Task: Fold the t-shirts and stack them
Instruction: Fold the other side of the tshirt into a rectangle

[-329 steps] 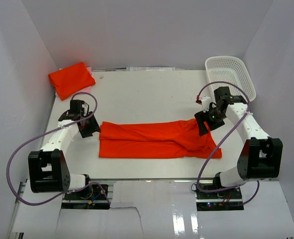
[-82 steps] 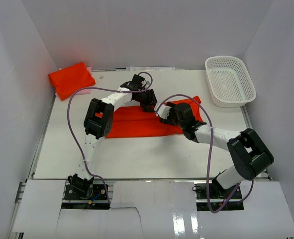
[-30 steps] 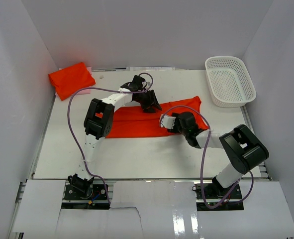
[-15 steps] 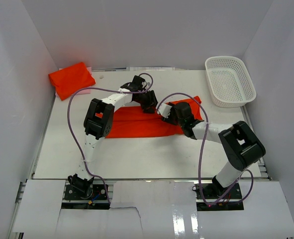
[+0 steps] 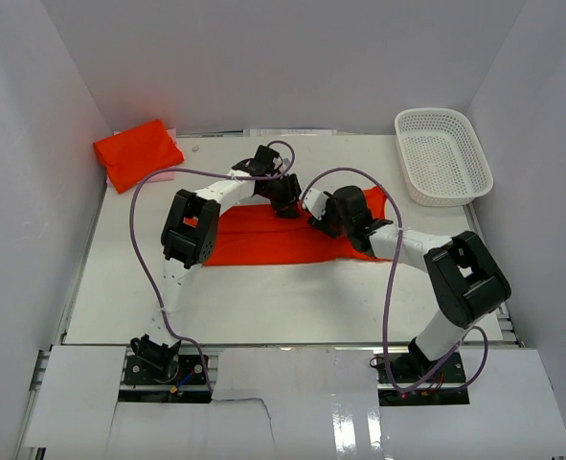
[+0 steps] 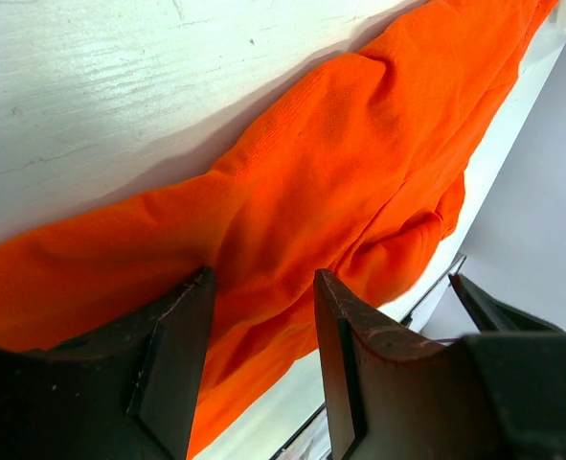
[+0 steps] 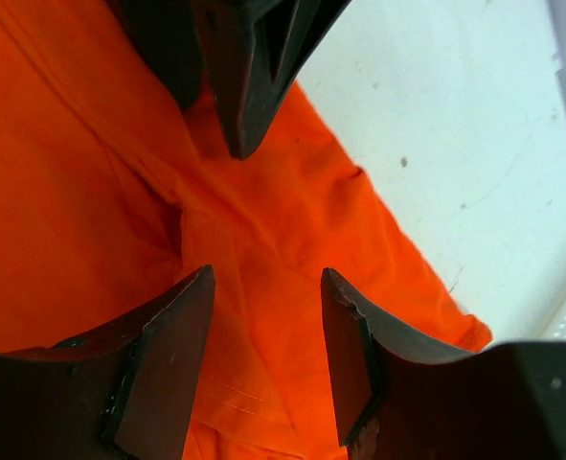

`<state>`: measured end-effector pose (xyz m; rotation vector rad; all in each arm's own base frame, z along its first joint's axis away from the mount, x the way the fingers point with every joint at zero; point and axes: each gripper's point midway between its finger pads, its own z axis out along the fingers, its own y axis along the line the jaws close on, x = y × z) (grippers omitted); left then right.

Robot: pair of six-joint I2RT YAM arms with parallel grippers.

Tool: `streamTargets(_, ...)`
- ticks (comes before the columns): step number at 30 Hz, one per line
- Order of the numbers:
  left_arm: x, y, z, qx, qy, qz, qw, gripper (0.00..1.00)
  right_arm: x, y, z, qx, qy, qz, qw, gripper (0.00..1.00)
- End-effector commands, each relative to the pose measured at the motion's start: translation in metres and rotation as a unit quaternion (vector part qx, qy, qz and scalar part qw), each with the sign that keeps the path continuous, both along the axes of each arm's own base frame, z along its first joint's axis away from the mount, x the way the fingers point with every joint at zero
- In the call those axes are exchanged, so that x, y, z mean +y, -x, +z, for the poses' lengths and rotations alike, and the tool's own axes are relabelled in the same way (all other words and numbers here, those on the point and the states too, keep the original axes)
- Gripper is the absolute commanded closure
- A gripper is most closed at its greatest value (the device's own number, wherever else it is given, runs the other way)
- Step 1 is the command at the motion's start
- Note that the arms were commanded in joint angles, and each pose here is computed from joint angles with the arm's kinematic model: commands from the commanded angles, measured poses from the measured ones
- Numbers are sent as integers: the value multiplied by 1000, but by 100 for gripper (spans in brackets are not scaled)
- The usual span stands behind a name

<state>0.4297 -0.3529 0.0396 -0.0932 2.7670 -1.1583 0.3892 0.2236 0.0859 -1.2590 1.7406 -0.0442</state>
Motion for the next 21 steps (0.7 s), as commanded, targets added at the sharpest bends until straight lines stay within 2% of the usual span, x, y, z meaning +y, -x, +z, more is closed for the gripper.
streamTargets(1,-1,17,5,6,-13,-15,1000,43,-8,-5,19,8,-17,-6,1000,45)
streamTargets(4,0,18,3,9,-14,-15,1000,43,-15,0,16,46,-8,10,999,44)
streamTargets(7,-1,18,2,9,-12,-17,1000,43,-32,11,12,33,34,26,999,44)
streamTargets(12,-2,18,3,8,-12,-16,1000,43,-40,36,28,7,39,65,997,42)
streamTargets(21,-2,19,1,10,-15,-15,1000,43,-42,75,-8,126,54,95,986,47)
